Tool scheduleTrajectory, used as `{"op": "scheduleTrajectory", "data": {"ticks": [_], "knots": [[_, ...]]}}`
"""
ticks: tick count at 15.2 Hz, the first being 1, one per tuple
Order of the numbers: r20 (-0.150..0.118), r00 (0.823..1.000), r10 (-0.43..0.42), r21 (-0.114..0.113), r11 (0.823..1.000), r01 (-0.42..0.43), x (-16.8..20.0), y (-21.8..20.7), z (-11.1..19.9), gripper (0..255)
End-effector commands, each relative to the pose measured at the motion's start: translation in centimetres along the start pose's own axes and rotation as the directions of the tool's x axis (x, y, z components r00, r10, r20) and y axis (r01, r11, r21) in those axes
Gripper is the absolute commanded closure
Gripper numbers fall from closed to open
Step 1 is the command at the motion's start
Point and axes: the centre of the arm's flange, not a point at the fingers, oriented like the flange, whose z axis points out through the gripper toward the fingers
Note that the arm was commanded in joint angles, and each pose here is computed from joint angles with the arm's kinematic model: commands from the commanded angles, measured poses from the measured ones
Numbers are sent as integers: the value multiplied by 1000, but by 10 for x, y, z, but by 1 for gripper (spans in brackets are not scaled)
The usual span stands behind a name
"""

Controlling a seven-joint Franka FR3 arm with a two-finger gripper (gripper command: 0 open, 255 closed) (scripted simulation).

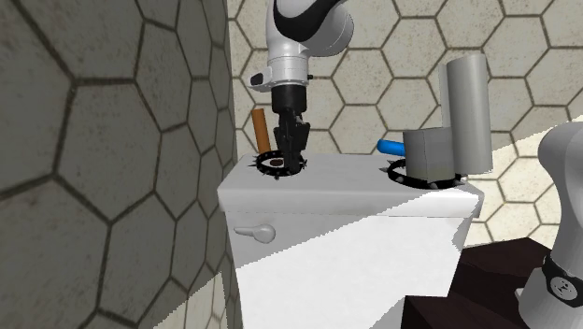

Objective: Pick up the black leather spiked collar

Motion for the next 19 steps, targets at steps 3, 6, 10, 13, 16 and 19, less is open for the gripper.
{"op": "scheduleTrajectory", "data": {"ticks": [3,6,10,13,16,19], "knots": [[0,1000,0,0,1000,0,1,-1,-5,255],[0,1000,0,0,1000,0,2,-5,-20,255],[0,1000,0,0,1000,0,4,-10,-40,255],[0,1000,0,0,1000,0,5,-14,-56,255],[0,1000,0,0,1000,0,6,-19,-71,255],[0,1000,0,0,1000,0,7,-20,-77,255]]}}
